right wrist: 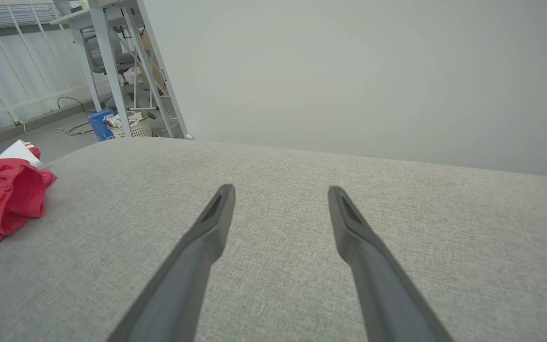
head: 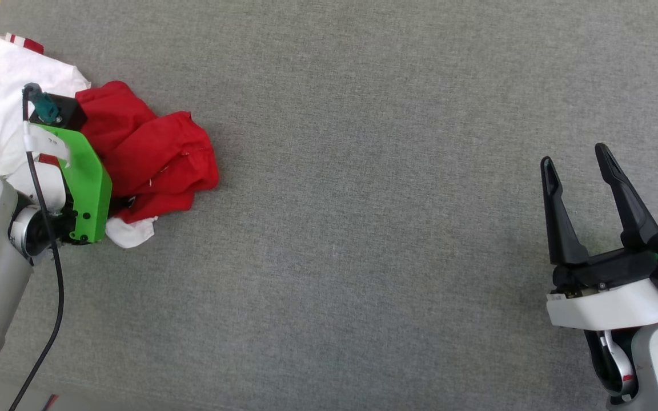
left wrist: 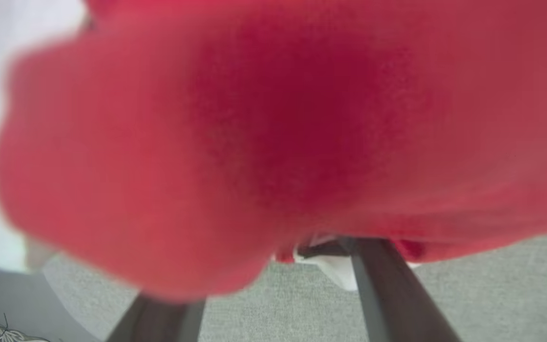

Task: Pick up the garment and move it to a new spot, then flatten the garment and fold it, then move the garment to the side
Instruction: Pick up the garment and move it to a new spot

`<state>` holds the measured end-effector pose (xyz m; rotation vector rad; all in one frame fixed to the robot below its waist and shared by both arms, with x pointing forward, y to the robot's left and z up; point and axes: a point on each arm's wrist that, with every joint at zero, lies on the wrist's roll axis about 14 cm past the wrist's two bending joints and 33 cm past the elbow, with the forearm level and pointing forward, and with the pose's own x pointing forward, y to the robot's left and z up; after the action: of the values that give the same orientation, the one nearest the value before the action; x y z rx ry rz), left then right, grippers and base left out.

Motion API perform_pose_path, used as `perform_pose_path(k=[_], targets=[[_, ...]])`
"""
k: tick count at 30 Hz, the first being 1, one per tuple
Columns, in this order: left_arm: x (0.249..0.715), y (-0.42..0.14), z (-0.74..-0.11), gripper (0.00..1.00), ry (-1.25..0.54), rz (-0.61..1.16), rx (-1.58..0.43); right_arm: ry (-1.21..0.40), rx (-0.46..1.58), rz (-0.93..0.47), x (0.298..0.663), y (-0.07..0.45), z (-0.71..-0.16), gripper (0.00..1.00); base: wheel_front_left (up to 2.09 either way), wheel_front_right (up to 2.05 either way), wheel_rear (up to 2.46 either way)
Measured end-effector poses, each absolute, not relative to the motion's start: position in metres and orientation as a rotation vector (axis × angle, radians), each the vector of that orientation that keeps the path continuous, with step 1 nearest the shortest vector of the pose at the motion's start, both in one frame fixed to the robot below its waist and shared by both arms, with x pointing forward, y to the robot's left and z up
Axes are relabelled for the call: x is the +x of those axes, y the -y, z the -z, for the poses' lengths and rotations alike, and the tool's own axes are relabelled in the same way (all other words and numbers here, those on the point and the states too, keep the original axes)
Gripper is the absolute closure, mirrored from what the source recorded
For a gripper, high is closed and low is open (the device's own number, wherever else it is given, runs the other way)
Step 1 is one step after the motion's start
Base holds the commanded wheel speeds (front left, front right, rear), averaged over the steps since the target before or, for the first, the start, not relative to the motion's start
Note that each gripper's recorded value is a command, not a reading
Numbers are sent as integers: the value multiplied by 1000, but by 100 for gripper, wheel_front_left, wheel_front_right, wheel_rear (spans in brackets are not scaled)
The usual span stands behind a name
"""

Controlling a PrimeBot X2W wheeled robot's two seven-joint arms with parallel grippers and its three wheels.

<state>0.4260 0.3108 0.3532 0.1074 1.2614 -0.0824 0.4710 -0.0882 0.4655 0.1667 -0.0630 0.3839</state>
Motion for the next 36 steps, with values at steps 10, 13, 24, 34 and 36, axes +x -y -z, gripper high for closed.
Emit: perform_pose_path(k=[10,13,24,34,36], targets=[[487,-302,-440,100,-797,133,241,127,178,-365,461,89,-497,0,0,0,0],[504,-293,-483,100,-643,162,290,149,182,-354,455,91,-508,0,0,0,0],[527,-165,-551,100,-332,477,407,199,176,-256,434,121,-533,0,0,0,0],[489,17,-534,100,-212,931,401,222,135,-101,416,172,-543,0,0,0,0],[478,43,-524,100,-212,1003,395,219,127,-74,413,181,-542,0,0,0,0]])
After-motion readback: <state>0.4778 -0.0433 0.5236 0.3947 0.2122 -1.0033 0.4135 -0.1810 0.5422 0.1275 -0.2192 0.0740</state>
